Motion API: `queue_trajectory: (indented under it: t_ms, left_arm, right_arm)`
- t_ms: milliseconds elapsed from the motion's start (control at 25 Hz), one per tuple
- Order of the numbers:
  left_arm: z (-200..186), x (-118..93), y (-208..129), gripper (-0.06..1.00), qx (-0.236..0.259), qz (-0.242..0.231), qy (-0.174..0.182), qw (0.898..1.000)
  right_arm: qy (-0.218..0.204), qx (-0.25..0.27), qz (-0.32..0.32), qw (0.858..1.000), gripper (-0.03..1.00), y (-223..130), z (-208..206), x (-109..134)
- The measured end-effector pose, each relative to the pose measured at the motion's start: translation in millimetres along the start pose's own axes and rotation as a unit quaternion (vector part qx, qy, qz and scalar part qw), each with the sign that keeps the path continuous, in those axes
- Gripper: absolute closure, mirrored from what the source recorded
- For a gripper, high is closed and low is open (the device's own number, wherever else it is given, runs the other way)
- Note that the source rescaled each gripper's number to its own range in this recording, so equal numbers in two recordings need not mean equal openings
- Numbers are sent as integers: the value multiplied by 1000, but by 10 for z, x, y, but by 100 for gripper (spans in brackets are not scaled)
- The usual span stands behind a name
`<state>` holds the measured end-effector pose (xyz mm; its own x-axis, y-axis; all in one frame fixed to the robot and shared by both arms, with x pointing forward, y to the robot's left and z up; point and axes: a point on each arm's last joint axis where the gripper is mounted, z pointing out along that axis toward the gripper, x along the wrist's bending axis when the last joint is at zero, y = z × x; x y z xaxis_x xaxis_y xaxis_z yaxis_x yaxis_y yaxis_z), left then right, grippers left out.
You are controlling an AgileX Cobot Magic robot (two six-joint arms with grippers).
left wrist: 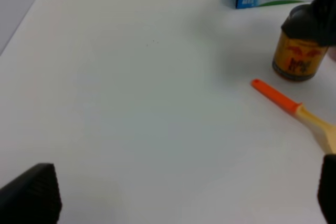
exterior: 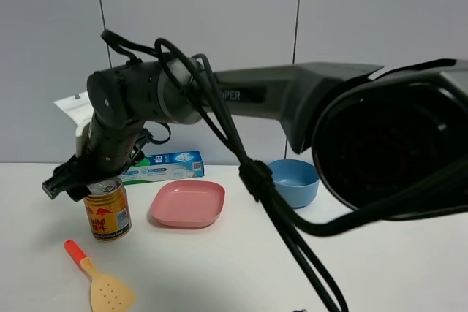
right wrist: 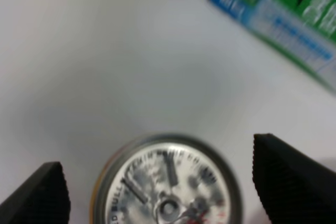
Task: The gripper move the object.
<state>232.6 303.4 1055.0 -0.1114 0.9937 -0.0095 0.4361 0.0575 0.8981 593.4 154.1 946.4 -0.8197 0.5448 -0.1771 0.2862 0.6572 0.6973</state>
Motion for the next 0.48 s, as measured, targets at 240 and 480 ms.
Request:
queue_trajectory:
  t_ms: [240,480]
  left_arm:
    - [0,0,0,-6,0,0,0,1000]
    - [0,0,0,-6,0,0,0,1000]
  right_arm:
    - [-5,-60,28,998,75,546,-853,-156]
    - [-3,-76,44,996,75,852,-1774,-276]
